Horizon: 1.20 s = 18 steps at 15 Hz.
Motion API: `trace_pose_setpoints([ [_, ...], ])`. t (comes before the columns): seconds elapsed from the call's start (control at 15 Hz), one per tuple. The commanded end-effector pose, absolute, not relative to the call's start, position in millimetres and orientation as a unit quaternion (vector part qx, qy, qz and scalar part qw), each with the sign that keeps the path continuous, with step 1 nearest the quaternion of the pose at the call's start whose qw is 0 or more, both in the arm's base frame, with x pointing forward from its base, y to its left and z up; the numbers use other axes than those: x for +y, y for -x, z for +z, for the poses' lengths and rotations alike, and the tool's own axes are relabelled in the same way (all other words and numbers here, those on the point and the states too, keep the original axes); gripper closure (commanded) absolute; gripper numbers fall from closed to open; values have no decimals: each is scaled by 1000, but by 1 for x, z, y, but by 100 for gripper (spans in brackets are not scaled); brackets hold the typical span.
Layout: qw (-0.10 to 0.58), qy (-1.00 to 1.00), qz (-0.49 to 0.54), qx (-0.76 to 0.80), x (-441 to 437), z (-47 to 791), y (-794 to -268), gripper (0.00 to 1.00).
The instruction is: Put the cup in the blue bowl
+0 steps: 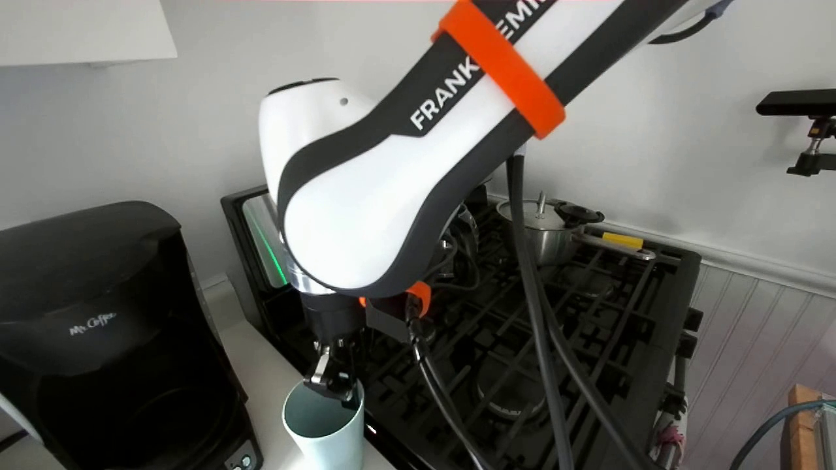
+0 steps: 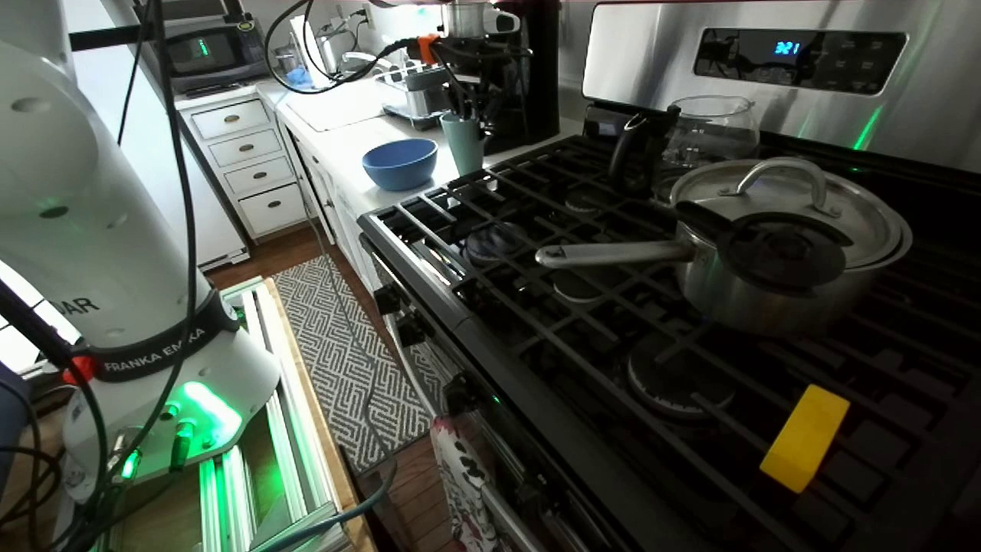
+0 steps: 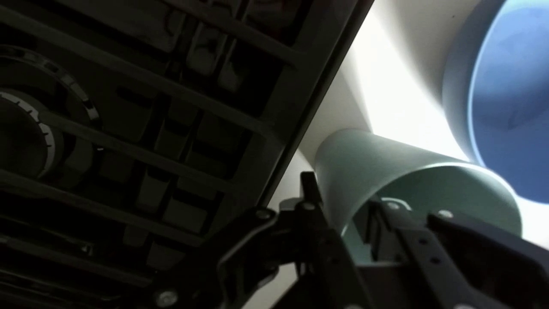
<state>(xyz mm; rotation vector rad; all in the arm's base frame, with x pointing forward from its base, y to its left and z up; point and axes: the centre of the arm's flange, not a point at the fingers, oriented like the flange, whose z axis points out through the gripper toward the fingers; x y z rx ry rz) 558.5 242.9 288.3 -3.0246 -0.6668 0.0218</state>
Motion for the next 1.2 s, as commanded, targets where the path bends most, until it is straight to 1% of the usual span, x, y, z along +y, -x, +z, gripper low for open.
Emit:
trace_pose_setpoints([
  [0.0,6,977,19,-214,256,290,-562,100],
  [0.2,7,976,18,-218,263,297,-556,100],
  [0.53,8,980,-21,-198,268,331,-523,99],
  [0.8,-20,981,-64,-182,278,360,-493,99],
  [1.13,-36,976,-78,-201,296,378,-463,99],
])
